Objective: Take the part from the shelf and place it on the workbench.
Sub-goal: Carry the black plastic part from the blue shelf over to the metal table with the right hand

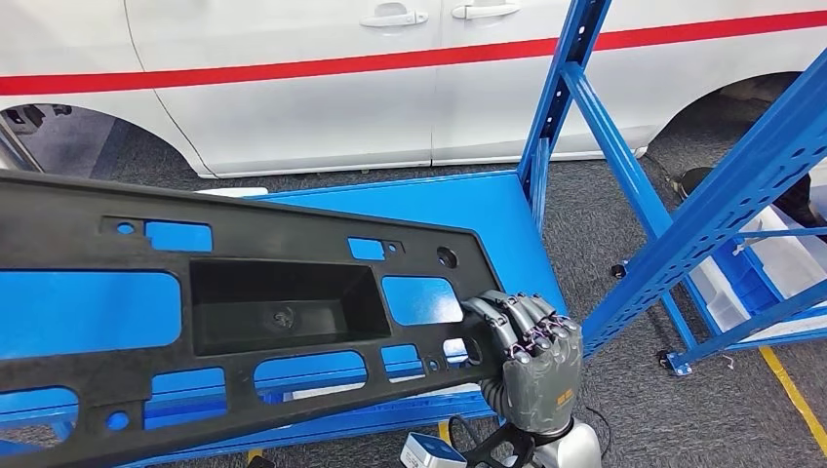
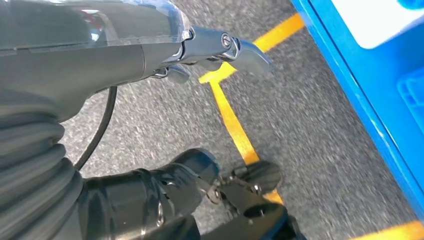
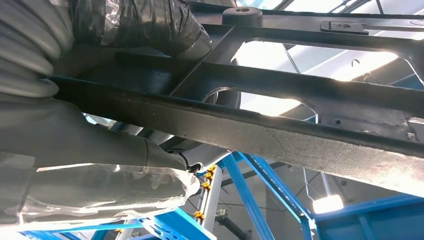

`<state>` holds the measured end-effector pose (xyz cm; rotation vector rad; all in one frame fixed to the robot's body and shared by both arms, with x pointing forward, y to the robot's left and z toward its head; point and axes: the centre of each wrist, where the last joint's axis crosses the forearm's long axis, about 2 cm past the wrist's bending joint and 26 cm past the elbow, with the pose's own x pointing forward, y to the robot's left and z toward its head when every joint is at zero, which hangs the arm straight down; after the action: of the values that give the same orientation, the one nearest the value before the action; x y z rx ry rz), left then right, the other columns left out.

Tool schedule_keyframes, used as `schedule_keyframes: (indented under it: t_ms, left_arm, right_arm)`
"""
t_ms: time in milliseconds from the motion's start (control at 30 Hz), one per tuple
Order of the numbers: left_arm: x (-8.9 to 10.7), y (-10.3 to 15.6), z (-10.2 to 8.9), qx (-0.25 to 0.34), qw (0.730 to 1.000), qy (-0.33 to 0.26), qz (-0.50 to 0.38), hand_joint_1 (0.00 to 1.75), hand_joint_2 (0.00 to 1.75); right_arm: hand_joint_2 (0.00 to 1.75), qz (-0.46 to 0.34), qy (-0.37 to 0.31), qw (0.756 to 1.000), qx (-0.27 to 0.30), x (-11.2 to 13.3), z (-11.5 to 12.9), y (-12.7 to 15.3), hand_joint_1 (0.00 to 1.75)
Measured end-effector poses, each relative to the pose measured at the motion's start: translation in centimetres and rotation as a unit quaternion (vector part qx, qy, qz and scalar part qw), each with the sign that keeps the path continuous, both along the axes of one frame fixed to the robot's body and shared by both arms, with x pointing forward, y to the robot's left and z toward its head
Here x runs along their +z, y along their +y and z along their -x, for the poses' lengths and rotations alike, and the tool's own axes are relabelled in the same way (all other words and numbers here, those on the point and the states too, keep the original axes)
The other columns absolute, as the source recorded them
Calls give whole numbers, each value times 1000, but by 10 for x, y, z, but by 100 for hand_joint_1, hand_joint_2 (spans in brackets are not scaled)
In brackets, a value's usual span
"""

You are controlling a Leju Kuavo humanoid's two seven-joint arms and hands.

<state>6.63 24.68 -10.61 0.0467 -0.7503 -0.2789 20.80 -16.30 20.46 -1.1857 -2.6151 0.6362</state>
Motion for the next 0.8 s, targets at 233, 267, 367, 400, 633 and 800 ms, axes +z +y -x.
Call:
schedule_keyframes:
  t_ms: [233,267,367,400,633,800]
  left_arm:
    - [0,0,-1,6,999,4,-34,0,175]
    - [0,0,-1,5,999,5,-38,0,175]
    - [1,-1,-1,5,999,7,-42,0,175]
    - [1,-2,-1,5,999,7,-42,0,175]
    - [1,-4,-2,5,999,9,-43,0,175]
    - [1,-4,-3,6,999,8,-47,0,175]
  right_arm:
    - [175,0,3,1000,0,-1,0,0,175]
    - [175,-1,4,1000,0,-2,0,0,175]
    - [175,-4,7,1000,-1,-2,0,1,175]
    - [175,-5,8,1000,-1,-2,0,1,175]
    - [175,-10,18,1000,1,-6,0,2,175]
    - [175,-13,24,1000,4,-9,0,2,175]
